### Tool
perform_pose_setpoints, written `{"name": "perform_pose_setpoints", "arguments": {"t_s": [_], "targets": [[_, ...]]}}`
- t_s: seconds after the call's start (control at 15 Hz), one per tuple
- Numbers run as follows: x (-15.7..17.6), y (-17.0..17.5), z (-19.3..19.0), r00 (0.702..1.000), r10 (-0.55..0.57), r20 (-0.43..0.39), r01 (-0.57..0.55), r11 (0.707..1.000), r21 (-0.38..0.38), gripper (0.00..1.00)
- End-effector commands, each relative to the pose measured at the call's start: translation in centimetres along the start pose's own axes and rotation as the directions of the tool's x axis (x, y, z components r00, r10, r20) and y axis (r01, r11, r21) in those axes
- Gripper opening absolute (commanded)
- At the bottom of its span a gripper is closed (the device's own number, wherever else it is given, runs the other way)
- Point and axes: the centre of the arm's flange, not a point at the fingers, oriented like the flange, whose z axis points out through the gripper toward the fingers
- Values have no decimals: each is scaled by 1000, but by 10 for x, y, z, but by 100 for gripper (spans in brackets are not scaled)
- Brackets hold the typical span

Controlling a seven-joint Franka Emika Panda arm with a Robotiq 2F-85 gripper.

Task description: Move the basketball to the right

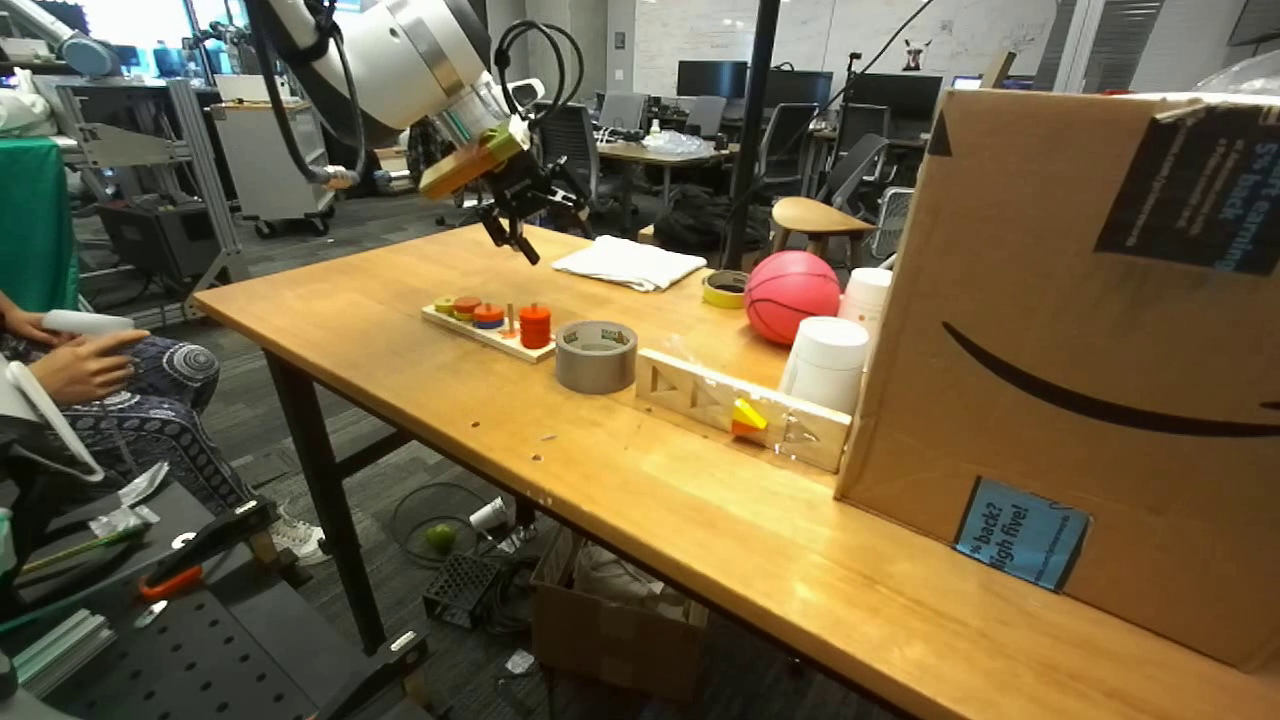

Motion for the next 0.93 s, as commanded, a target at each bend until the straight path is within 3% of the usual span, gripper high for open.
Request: {"name": "perform_pose_setpoints", "arguments": {"t_s": [0.0,0.33,0.87], "targets": [[52,25,21,1000,-1,9,1,1000,7,100],[80,64,60,998,24,52,-23,1000,-21,100],[65,131,108,983,128,131,-120,990,-67,100]]}}
